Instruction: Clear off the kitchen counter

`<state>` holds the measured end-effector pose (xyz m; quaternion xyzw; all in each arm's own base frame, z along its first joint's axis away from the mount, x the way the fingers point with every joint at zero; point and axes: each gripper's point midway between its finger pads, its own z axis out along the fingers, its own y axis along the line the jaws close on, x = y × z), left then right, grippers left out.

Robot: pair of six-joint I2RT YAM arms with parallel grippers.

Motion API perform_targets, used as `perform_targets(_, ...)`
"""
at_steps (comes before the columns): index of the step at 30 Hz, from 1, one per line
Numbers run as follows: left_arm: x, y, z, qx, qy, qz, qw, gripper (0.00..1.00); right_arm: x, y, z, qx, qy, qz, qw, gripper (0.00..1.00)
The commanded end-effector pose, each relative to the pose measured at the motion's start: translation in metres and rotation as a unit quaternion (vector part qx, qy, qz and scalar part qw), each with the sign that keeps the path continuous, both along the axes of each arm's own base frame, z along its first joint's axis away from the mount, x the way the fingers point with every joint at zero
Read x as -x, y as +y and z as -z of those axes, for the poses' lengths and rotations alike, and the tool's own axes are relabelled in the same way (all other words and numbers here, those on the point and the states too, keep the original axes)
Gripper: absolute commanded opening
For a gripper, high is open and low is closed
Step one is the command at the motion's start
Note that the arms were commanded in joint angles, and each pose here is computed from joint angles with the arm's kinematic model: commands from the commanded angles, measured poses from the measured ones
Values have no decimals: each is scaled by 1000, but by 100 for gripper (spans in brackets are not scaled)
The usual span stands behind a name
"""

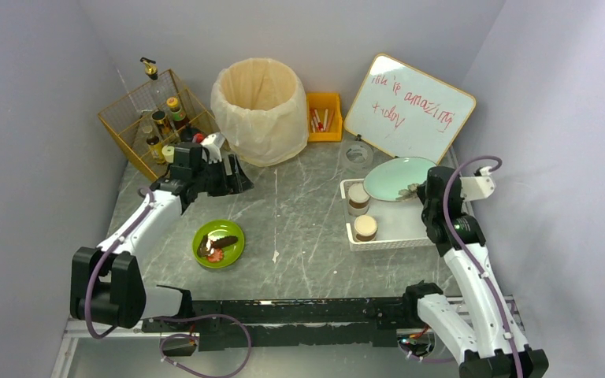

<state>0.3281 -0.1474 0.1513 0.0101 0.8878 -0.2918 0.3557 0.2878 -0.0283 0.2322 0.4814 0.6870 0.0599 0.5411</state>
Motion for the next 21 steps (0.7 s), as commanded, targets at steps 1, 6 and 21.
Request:
perform_targets(1,-15,-10,-22,20,-33,19,999,81,6,-19,-50,-38,-117,75,990,0)
perform_targets(6,-17,-13,-22,25,-33,22,999,81,22,-34,-29,-18,-86,118,989,0)
perform_targets(21,-17,-17,-12,37,-15,22,999,79,43,-45,23,3,-33,146,989,0)
